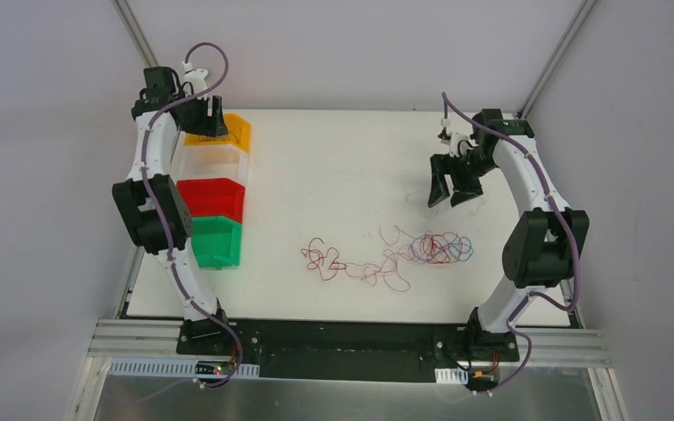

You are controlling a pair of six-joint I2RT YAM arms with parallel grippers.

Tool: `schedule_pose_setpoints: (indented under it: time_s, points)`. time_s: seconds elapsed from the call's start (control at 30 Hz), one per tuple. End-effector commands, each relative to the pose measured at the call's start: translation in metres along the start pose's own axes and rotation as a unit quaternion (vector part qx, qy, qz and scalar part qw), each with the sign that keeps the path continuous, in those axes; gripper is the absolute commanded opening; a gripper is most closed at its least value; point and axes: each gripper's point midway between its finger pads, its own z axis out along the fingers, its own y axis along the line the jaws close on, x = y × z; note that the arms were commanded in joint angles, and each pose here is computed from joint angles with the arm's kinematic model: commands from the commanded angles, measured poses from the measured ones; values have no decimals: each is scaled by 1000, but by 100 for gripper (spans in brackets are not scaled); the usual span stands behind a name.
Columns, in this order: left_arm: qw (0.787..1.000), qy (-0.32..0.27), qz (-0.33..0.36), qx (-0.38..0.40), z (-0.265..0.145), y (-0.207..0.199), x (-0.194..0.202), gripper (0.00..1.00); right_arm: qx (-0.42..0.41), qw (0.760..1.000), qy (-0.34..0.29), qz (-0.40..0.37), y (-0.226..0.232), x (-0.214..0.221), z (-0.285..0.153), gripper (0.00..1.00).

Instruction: Untangle the cables

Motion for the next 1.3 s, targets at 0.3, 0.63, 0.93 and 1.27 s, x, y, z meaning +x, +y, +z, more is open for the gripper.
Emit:
schedule_pose_setpoints:
  time_s: [0.3,0.63,0.93,1.27]
  points:
    - [966,-11,14,256,-63,-238,-5,73,295,954,-32,38,-150,-44,8,81]
    - [977,-9,2,213,-66,-233,-6,74,175,981,-27,84,-151,-73,56,89]
    - [983,-22,-5,184,-79,-227,-11,74,124,987,15,100,-109,-51,94,89]
    - [984,-19,-25,175,-83,-227,-10,75,173,982,54,55,-92,-17,124,82]
